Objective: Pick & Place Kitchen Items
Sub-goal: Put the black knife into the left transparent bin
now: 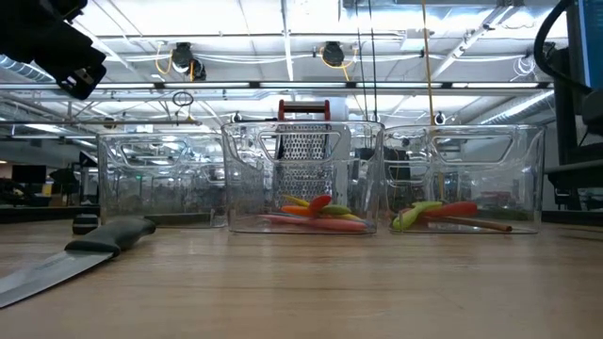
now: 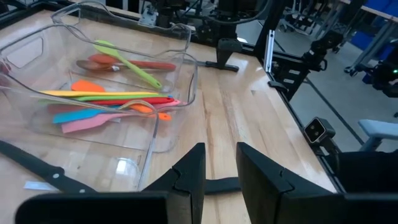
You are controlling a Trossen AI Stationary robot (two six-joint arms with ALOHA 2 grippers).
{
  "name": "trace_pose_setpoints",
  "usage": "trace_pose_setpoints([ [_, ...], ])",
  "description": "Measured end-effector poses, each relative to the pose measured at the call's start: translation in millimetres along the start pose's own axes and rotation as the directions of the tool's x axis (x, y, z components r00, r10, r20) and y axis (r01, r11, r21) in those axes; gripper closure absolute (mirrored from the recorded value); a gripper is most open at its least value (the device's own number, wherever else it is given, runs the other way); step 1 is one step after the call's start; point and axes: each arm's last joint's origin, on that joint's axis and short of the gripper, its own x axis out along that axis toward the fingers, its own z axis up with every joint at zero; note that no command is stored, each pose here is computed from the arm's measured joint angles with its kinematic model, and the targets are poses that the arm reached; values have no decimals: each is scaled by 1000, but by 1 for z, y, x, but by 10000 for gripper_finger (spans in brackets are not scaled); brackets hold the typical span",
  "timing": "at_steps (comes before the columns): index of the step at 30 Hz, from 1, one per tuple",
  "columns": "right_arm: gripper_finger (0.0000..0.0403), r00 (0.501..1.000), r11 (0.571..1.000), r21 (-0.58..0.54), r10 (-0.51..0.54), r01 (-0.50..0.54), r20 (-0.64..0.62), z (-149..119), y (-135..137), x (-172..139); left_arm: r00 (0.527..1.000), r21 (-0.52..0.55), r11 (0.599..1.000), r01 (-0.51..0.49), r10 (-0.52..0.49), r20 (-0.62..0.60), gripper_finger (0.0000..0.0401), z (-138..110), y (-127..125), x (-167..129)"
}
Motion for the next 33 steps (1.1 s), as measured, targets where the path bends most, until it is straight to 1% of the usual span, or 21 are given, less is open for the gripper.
trace_pose_setpoints([
  [7,343,999,999,-32,-23,22,-23,-5,-6,-2,1000,-28,1000,0,0,0,311,0,0,0],
  [12,343,996,998,-51,-43,39,-79,-10,-13,-12,1000,-59,998,0,0,1,311,0,0,0],
  [14,343,994,996,-54,-70,65,-86,-10,-18,-19,1000,-64,998,2,-2,5,311,1,0,0],
  [16,344,994,996,-50,-84,80,-76,-11,-22,-27,1000,-68,998,4,-4,10,311,1,0,0],
  [18,344,991,991,-44,-129,128,-36,-9,-30,-34,1000,-71,997,7,-6,17,311,2,-1,0],
  [20,344,991,990,-44,-136,135,-11,-10,-34,-44,999,-75,997,14,-11,32,311,3,-1,0],
  [25,344,995,995,-59,-75,78,64,-9,-37,-71,998,-78,996,36,-31,57,311,6,-3,0],
  [27,344,995,998,-64,-11,17,97,-8,-35,-81,998,-84,996,41,-36,61,311,7,-3,0],
  [29,344,988,995,-76,81,-71,135,-8,-32,-90,997,-92,995,45,-38,69,311,7,-3,0],
  [33,344,950,967,-121,246,-226,190,-6,-29,-106,997,-100,994,47,-40,72,311,8,-3,0],
])
